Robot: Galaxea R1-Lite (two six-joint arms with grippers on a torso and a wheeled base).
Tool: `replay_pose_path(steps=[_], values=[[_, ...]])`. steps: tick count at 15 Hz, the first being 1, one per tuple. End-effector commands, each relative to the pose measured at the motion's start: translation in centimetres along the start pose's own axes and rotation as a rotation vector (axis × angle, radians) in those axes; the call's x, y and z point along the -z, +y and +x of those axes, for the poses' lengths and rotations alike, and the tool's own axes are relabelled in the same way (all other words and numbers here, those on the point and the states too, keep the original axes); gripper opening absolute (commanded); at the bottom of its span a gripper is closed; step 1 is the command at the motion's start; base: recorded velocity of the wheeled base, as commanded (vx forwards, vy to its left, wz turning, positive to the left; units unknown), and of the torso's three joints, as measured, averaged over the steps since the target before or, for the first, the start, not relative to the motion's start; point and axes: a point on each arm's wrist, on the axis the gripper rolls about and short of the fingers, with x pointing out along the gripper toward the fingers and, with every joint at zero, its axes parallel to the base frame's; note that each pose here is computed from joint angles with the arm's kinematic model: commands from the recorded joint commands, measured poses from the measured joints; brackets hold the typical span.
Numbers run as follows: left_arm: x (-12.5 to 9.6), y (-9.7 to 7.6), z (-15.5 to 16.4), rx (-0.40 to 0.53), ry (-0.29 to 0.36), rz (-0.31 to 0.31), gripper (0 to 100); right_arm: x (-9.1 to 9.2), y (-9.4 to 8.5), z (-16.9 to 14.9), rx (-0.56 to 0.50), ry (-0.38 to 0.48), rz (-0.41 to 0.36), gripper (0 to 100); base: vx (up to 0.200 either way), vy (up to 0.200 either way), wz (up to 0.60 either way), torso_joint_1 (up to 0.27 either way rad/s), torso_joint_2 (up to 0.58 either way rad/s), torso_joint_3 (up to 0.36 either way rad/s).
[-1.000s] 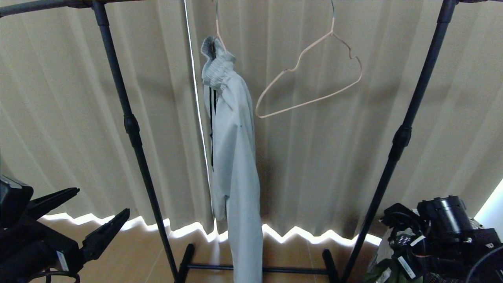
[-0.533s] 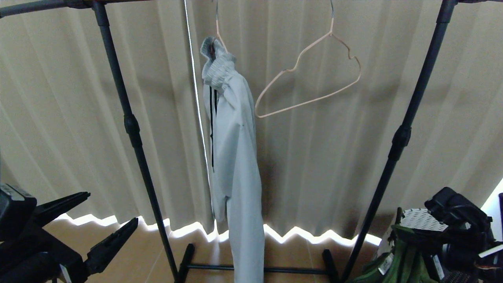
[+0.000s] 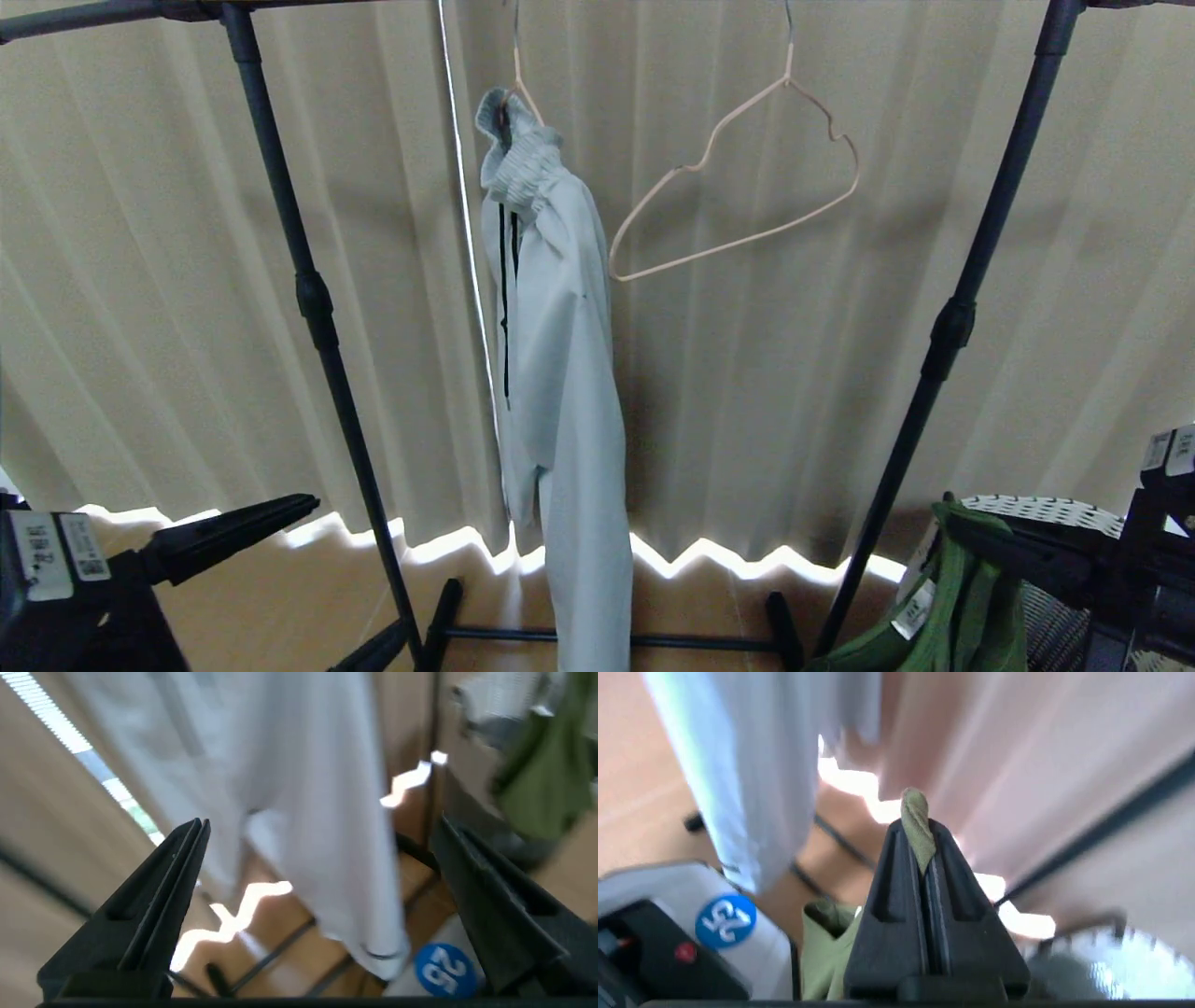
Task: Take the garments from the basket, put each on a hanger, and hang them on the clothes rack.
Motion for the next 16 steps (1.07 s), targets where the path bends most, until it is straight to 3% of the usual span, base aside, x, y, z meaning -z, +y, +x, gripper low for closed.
replay_pose_path(steps=[1,4,9,12,16], values=[[-0.6,-1.3,2.4,0.104,0.046,0.017,100,-1.2,0.5,-0.7,-0.028,-0.071,-0.033,0,0.0,0.0,0.0,0.0,0.0,0.0],[-1.7,-2.7,6.0,0.19,0.088,-0.002,100,-2.6,0.9,-0.7,-0.086,-0.125,-0.04,0,0.0,0.0,0.0,0.0,0.0,0.0],[-4.0,-6.7,11.5,0.312,0.116,-0.155,100,-4.9,2.2,-1.3,-0.198,-0.221,-0.031,0,0.0,0.0,0.0,0.0,0.0,0.0],[-3.7,-10.3,13.7,0.395,0.181,-0.231,100,-5.3,2.8,-2.1,-0.233,-0.261,-0.028,0,0.0,0.0,0.0,0.0,0.0,0.0],[-2.6,-12.9,16.1,0.432,0.241,-0.238,100,-5.5,3.0,-3.3,-0.271,-0.302,0.016,0,0.0,0.0,0.0,0.0,0.0,0.0]])
